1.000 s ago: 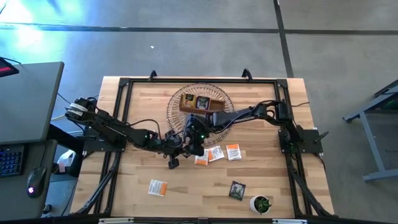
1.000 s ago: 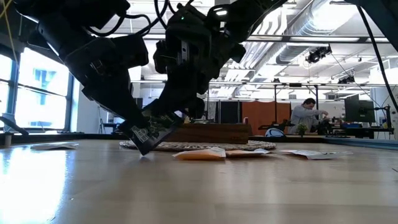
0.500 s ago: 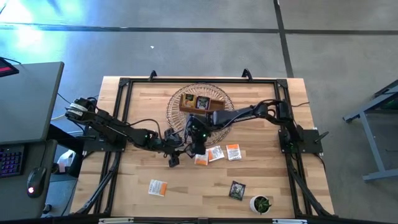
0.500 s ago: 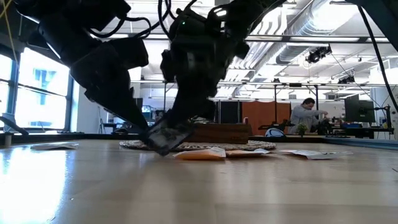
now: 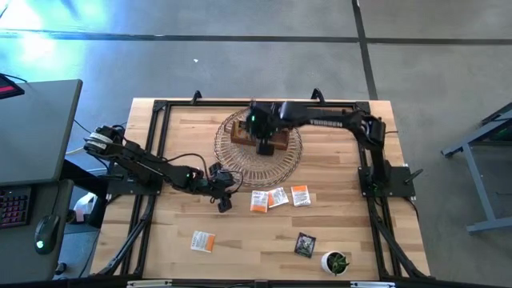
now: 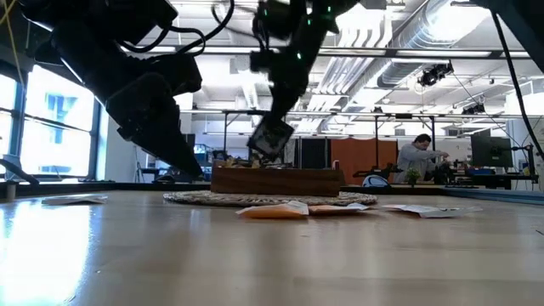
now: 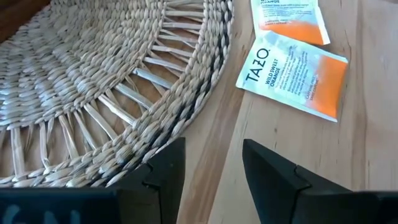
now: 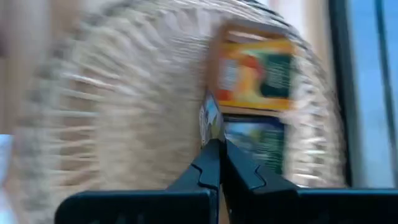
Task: Pick & Place Tea
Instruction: Put the black tea bag into the middle section of the wooden organizer
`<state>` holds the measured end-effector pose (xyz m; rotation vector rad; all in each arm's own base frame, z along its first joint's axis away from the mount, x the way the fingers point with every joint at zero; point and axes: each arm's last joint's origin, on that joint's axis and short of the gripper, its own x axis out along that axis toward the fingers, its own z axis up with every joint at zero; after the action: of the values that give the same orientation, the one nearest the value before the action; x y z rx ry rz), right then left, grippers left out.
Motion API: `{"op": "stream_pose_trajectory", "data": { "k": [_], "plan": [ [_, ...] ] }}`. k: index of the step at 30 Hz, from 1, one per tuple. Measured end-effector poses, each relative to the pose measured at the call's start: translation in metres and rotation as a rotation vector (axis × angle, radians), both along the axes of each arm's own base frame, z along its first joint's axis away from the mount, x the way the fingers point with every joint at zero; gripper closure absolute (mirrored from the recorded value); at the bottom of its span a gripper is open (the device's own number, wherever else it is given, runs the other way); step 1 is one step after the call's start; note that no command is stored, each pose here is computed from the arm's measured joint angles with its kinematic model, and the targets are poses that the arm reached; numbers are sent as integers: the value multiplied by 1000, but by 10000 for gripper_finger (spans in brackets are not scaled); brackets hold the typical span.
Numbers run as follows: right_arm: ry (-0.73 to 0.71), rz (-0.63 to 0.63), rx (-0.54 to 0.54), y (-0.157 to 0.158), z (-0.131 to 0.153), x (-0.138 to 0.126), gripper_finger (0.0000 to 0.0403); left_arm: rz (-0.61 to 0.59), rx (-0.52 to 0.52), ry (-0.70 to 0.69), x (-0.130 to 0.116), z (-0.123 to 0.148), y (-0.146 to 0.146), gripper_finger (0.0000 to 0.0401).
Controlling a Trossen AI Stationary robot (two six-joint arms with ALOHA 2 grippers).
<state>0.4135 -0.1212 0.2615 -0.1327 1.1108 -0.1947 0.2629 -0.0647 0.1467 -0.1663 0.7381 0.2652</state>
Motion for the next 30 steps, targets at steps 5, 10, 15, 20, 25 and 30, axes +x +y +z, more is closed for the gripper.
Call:
{"op": "stream_pose_trajectory", "data": {
  "k": [5,10,15,20,25,30],
  "plan": [
    [23,82,-1,-35,-8,-12,402,2,4,1,0,0,0,243],
    [-40,156,51,-42,-25,-13,402,-1,18,4,0,0,0,243],
    [19,167,89,-39,-46,-21,402,-2,20,5,0,0,0,243],
    [49,132,24,-41,-50,-22,401,17,42,2,0,0,1,243],
    [7,121,-15,-45,-48,-19,384,19,43,1,0,0,1,243],
    [-11,142,-35,-46,-47,-17,351,19,43,1,0,0,1,243]
  ]
}}
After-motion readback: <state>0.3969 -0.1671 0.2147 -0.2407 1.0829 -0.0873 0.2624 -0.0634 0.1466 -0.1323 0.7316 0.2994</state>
